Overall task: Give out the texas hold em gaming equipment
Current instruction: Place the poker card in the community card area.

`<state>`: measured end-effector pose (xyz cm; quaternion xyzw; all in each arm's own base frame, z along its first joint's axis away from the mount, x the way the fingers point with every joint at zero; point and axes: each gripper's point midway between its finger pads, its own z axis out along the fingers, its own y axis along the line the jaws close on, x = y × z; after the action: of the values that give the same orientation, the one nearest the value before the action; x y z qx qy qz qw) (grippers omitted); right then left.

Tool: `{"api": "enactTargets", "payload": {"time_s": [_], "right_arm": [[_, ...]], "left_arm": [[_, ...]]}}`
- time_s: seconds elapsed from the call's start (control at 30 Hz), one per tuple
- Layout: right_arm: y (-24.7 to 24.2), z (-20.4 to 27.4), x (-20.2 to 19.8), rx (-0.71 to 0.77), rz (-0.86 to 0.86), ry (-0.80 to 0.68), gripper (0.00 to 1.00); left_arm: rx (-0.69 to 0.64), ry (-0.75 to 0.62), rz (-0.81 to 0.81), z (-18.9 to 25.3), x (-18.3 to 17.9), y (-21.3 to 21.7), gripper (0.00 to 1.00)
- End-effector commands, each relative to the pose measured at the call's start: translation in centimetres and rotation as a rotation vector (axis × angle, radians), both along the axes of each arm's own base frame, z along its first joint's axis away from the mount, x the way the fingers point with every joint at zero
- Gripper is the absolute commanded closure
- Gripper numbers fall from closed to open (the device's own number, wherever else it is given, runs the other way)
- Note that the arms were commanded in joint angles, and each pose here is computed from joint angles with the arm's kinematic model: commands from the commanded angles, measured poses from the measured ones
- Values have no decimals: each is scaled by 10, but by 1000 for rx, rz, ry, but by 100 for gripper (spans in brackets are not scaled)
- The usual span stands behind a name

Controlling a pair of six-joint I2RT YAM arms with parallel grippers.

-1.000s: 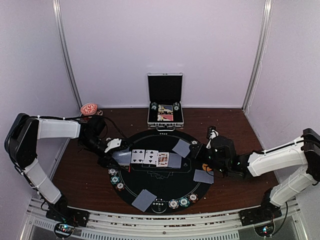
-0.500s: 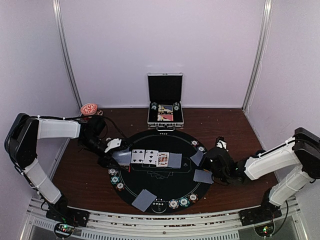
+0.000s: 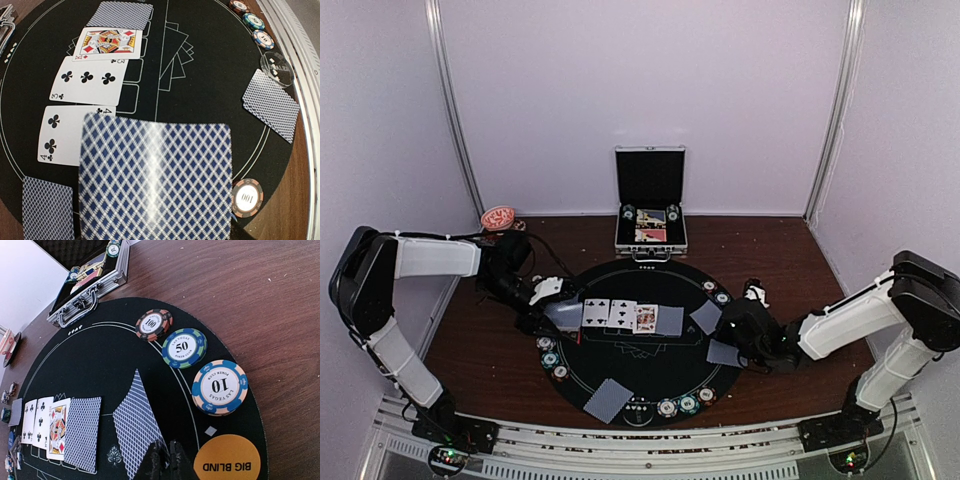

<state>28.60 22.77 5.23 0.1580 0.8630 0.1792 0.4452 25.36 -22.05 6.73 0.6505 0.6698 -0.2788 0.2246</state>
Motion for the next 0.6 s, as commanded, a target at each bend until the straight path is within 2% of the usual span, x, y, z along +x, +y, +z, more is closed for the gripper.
{"api": "enactTargets", "payload": {"time_s": [0.0, 0.33, 0.57], "right_arm": [[6, 6, -4, 35, 18, -1, 91], [16, 3, -13, 76, 62, 6, 89], [23, 3, -15, 115, 91, 0, 92]], "left_arm": [[-21, -2, -12, 1, 0, -3, 43], [-19, -2, -10, 1, 1, -3, 43], [-18, 0, -11, 0, 1, -3, 43]]}}
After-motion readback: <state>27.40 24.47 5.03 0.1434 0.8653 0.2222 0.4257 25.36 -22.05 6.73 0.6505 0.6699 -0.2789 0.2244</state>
